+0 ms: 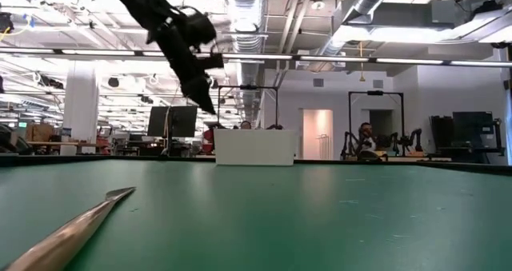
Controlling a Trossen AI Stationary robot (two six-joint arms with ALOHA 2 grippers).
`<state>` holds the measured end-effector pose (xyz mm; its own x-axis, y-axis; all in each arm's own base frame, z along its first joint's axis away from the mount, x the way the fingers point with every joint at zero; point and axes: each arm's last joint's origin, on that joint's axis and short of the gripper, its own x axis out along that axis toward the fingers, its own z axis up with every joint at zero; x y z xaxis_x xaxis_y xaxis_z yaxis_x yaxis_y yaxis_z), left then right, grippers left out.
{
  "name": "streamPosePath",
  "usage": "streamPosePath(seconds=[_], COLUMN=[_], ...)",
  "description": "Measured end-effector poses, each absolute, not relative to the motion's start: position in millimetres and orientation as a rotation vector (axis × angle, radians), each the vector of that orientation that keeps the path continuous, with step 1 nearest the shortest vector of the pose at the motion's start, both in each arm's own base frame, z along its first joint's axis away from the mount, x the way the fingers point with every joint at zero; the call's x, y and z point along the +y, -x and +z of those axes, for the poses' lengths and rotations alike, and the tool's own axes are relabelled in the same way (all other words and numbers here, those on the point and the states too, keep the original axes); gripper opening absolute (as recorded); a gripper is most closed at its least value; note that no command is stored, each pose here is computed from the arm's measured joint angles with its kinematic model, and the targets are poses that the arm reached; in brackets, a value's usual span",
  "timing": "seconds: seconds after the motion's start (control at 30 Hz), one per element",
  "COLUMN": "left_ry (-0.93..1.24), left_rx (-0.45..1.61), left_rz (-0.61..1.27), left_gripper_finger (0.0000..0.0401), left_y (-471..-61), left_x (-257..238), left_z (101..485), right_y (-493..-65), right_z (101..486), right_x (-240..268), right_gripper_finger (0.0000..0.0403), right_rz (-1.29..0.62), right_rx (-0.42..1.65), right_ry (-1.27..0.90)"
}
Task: Sort silverware by color (type)
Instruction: Put the gold table knife into the white bin
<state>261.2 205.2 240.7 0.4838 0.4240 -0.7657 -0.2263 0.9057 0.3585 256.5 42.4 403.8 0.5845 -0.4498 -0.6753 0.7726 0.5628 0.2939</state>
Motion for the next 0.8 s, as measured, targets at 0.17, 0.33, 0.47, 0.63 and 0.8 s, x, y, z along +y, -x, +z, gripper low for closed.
streamPosePath(seconds=[0.17, 0.33, 0.47, 0.63, 0.8], left_ry=[-0.142, -0.03, -0.01, 0.112, 0.325], left_rx=[1.0, 0.956, 0.916, 0.943, 0.875], left_rz=[0.389, 0.491, 0.508, 0.46, 0.228], left_gripper_finger=[0.0032, 0.008, 0.0116, 0.0152, 0.016], left_y=[-279, -286, -286, -277, -277], left_x=[220, 227, 226, 210, 168], left_z=[238, 247, 262, 284, 285], right_y=[-256, -256, -258, -268, -286], right_z=[403, 403, 402, 396, 381], right_x=[32, 29, 29, 35, 47], right_gripper_finger=[0.005, 0.005, 0.005, 0.005, 0.005], right_rz=[-0.783, -0.788, -0.786, -0.779, -0.779], right_rx=[0.617, 0.621, 0.616, 0.621, 0.652], right_ry=[-0.615, -0.618, -0.621, -0.622, -0.634])
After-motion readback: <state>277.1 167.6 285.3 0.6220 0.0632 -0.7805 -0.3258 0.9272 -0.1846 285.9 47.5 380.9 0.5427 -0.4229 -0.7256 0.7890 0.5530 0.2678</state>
